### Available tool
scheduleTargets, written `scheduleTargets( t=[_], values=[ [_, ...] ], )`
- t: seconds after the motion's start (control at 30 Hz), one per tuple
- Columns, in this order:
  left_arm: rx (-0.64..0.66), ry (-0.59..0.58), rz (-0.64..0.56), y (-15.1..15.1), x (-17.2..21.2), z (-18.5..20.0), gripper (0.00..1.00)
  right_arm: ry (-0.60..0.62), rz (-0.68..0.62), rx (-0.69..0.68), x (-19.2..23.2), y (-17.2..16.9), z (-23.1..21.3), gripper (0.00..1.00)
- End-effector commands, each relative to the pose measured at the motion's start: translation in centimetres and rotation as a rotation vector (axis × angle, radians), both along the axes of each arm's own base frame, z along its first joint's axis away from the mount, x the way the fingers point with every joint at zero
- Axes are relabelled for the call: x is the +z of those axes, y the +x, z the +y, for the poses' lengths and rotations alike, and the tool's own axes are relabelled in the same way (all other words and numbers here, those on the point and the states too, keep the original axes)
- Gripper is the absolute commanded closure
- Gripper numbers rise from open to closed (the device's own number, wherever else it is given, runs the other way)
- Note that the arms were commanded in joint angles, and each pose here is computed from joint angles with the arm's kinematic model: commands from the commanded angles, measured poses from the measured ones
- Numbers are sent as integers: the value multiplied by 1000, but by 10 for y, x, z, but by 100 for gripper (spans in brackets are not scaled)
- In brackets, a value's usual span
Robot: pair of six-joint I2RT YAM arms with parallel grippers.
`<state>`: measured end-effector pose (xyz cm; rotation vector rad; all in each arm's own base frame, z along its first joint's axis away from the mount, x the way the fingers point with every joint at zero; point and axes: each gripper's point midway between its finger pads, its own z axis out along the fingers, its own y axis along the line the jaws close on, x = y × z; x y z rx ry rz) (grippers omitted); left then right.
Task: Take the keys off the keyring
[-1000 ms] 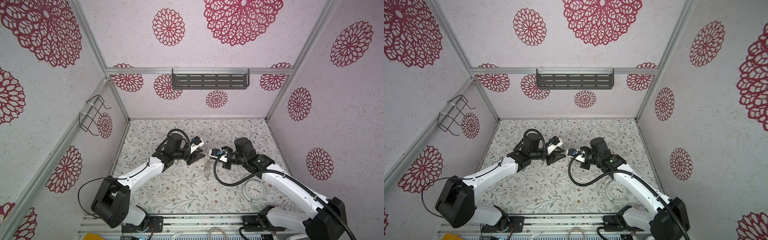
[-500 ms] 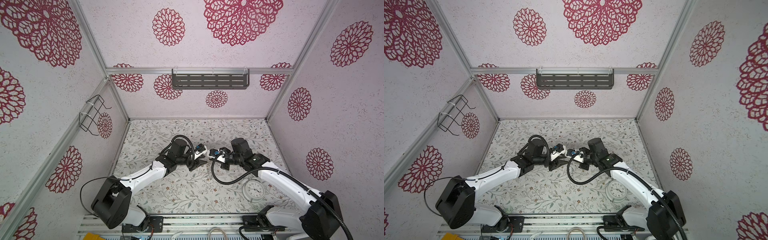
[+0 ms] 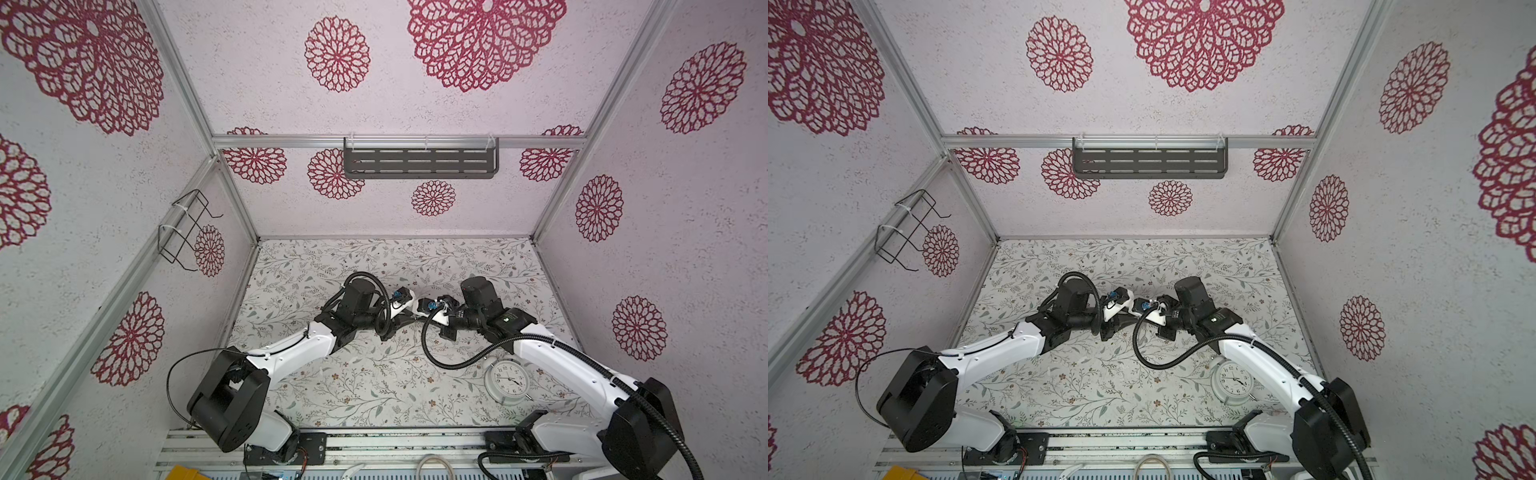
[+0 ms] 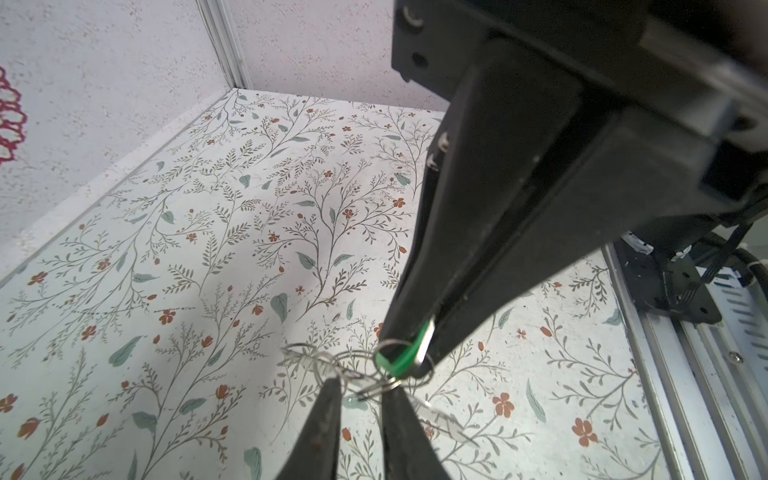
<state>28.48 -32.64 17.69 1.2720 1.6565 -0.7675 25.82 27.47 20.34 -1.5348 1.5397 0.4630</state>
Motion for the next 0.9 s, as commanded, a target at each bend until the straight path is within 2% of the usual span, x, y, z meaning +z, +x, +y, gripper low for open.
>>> scheduleTargets(
  t=[0.0, 0.07, 0.13, 0.2, 0.3, 0.37, 0.47, 0.57, 0.7, 0.87],
  values=[
    [-40, -15, -12, -5, -2, -6, 89, 41, -17, 8, 11, -1, 5, 100],
    [-44, -19, -10, -5, -1, -6, 98, 44, -23, -1, 12, 0, 4, 100],
    [-48, -19, -11, -6, 0, -6, 100, 46, -29, -20, 11, 3, 2, 100],
    [-50, -12, -8, -8, -1, -5, 100, 37, -33, -41, 7, 4, -2, 93],
    [-38, 6, -7, -7, -2, -2, 100, 11, -44, -87, 1, 6, -12, 77],
    [-25, 23, -5, -6, -3, 0, 100, 0, -49, -104, -3, 5, -18, 76],
    [-16, 55, -1, -4, -4, 3, 100, -26, -62, -142, -9, 5, -27, 63],
    [1, 93, -3, -1, -5, 5, 100, -51, -85, -193, -12, 7, -38, 57],
    [32, 167, -4, 4, -7, 11, 100, -70, -80, -239, -18, 7, -47, 56],
    [92, 249, -28, 8, -7, 27, 100, -23, -47, -241, -23, 4, -42, 57]
  ],
)
